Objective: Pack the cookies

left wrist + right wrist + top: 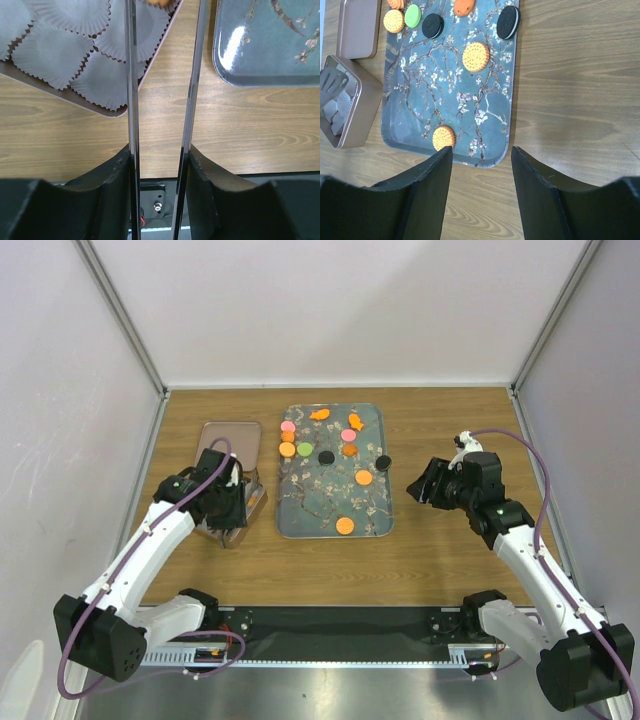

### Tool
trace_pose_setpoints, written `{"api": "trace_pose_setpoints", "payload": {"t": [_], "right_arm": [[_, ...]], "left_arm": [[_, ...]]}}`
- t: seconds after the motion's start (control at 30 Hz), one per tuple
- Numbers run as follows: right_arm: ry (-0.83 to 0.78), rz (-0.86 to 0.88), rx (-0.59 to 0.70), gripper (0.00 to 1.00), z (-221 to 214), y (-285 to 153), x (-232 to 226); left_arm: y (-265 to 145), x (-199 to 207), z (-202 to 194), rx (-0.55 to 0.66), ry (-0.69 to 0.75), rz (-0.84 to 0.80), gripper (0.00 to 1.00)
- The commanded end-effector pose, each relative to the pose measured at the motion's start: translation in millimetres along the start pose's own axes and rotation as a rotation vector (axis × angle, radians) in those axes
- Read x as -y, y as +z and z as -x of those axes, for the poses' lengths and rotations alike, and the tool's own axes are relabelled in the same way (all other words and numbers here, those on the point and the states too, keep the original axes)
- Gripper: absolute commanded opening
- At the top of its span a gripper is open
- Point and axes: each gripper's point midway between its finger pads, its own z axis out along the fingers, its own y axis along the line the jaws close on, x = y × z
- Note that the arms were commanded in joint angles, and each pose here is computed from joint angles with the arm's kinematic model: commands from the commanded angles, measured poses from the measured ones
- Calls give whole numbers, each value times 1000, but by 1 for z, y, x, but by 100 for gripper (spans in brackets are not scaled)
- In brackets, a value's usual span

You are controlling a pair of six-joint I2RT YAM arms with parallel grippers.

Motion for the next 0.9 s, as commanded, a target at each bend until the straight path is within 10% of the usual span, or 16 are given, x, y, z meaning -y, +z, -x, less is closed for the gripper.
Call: {"api": "trace_pose_setpoints", "payload": {"t": [0.0, 0.53, 0.87], "right_arm": [[-10, 30, 30, 57, 7, -1, -8], [-11, 22, 25, 56, 6, 1, -6], [-12, 4, 28, 56, 6, 1, -3]], "left_arm": [[3, 4, 4, 20, -29, -28, 45], [-29, 14, 42, 123, 23, -42, 46], [-12, 91, 81, 122, 180, -85, 48]]}}
